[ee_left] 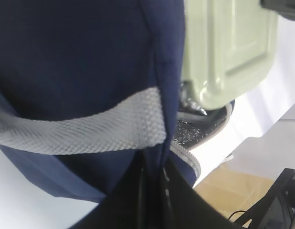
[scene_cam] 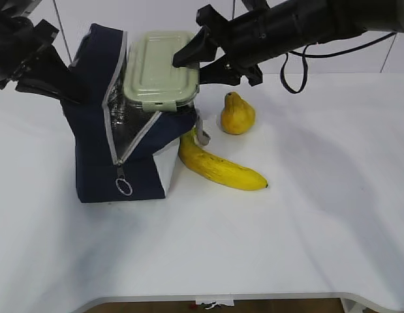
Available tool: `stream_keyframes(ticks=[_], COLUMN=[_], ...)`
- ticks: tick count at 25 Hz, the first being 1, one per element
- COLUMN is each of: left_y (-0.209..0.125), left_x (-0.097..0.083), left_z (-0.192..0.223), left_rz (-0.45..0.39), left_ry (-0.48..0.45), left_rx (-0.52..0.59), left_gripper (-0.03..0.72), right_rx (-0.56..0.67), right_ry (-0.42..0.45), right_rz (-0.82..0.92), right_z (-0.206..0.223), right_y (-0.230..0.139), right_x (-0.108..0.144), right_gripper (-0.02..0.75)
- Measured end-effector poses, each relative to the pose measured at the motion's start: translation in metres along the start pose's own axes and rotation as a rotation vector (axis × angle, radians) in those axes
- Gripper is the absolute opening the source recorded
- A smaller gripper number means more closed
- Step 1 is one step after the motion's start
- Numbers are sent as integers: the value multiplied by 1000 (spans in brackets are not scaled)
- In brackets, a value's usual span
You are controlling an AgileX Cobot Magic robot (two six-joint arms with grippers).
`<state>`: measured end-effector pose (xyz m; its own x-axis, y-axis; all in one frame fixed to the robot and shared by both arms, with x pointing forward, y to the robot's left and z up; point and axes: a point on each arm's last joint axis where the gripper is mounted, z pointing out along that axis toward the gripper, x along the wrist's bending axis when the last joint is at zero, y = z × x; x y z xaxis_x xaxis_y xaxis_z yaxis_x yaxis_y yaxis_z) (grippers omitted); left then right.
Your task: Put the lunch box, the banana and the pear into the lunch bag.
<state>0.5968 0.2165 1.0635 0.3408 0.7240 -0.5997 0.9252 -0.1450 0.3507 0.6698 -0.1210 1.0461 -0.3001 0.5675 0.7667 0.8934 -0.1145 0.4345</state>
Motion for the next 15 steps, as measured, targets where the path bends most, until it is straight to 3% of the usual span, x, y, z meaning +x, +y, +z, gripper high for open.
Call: stream_keyframes(ticks=[7,15], left_y=[0,0], left_x=[0,-4], left_z=[0,0], left_rz=[19,23], left_ry=[-7,-48], left_rx=[5,-4], left_gripper=[-5,-6], right_rx=[5,16], right_ry=[1,3], right_rz=[-48,-62], right_z=[24,62], right_y=[-14,-19], right_x=[23,19], right_gripper=[382,382])
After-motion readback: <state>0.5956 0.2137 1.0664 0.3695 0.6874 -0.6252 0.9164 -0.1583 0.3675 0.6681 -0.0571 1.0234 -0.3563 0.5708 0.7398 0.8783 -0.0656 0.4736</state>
